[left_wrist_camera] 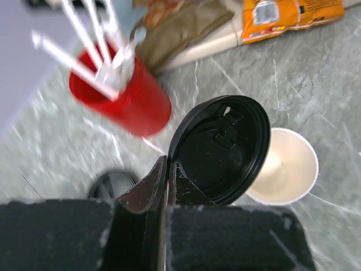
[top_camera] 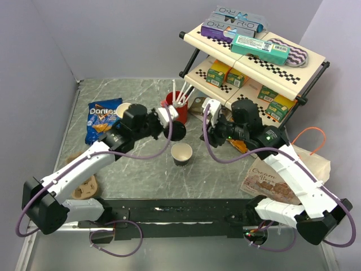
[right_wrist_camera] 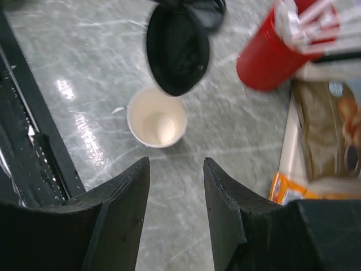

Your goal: Pack the takeout coffee

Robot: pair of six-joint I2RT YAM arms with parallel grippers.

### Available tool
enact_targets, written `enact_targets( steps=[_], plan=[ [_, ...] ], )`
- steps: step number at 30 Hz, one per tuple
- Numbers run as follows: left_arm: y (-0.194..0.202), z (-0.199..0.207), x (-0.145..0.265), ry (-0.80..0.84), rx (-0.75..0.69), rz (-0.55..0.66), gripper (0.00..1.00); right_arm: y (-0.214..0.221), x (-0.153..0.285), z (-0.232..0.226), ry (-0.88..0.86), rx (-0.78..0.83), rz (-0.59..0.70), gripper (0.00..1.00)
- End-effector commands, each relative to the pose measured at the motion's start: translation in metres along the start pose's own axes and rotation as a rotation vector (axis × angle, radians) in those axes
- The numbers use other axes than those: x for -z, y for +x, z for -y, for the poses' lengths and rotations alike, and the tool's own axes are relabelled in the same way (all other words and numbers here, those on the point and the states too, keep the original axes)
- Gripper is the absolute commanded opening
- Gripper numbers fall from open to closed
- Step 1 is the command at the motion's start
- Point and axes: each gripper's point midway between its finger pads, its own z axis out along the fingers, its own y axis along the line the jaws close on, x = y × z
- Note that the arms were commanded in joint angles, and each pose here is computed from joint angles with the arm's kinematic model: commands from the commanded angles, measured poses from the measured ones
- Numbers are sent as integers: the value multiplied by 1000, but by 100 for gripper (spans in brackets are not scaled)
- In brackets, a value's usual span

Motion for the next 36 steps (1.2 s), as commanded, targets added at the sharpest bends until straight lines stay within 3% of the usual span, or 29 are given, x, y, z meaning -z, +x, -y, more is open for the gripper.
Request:
enact_targets(
  steps=[1, 6, 14, 36],
  plan=[
    [-25, 6, -8, -54, -232, 109, 1, 11, 12, 19, 84, -161, 7, 50],
    [-37, 24, -16, -71, -403, 169, 1, 28, 16, 20, 65, -297, -18, 51],
    [-28, 43, -28, -126, -568, 214, 1, 45, 8, 16, 38, -322, -40, 51],
    [14, 70, -28, -93, -609, 188, 1, 61, -45, 46, 51, -339, -46, 51]
  ],
)
